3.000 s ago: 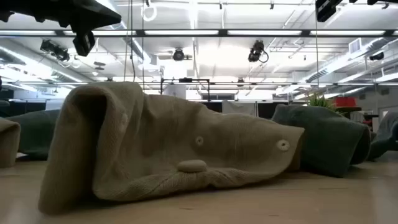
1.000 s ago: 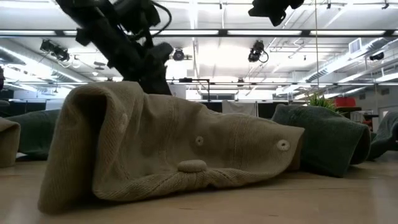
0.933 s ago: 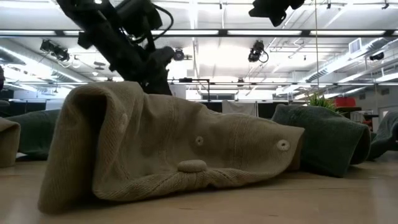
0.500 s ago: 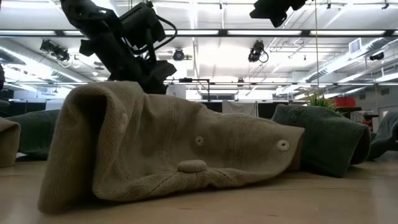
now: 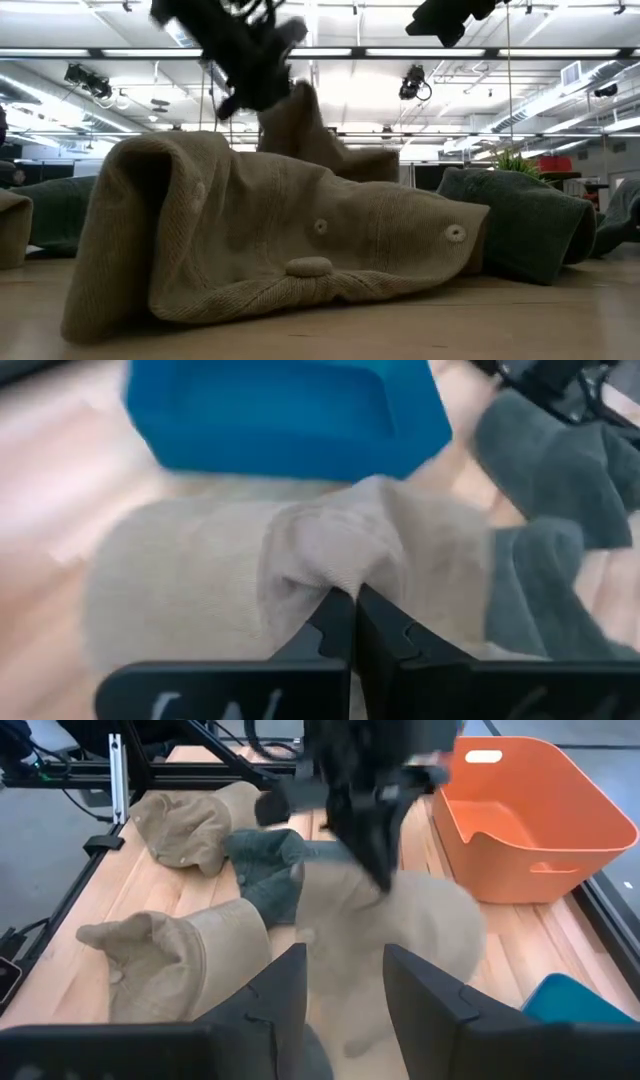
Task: Pick & Place hat
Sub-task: Put the top right brown cap into the orange bin
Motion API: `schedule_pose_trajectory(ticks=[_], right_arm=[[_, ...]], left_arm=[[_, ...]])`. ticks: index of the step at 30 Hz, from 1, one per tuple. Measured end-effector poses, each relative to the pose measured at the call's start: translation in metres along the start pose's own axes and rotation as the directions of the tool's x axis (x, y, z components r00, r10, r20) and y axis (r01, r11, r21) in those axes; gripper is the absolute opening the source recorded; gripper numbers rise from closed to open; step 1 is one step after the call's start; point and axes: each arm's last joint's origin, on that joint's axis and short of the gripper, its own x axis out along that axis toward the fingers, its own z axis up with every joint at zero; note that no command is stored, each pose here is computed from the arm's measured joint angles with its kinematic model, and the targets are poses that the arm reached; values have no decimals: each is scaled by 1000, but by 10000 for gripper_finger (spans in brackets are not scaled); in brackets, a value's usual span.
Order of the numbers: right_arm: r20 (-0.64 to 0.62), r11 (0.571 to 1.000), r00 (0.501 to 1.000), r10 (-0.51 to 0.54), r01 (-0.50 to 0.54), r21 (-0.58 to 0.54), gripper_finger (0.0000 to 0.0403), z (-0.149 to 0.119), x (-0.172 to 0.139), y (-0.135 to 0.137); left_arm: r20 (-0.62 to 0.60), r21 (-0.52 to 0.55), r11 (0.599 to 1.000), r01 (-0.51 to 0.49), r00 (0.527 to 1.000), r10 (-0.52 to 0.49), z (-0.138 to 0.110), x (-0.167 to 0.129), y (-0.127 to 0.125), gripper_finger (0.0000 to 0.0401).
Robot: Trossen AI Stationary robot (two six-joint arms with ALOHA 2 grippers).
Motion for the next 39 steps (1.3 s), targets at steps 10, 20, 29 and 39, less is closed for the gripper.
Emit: schedule_pose_trajectory(ticks=[10, 20, 29, 39], right_arm=[[-3, 1000, 1000, 0, 0, 2, 137, 0, 0, 0], [-2, 1000, 1000, 0, 0, 2, 137, 0, 0, 0], [-1, 1000, 1000, -1, 1, 1, 137, 0, 0, 0], [-1, 1000, 1000, -3, 3, 1, 137, 0, 0, 0]], left_arm=[[-41, -114, 919, -378, 926, 376, 75, -86, 7, 2], [-166, -145, 752, -643, 765, 622, 89, -114, 50, 2], [-294, -201, 583, -787, 616, 731, 84, -93, 100, 2], [-369, -364, 534, -763, 645, 669, 72, -44, 161, 2]])
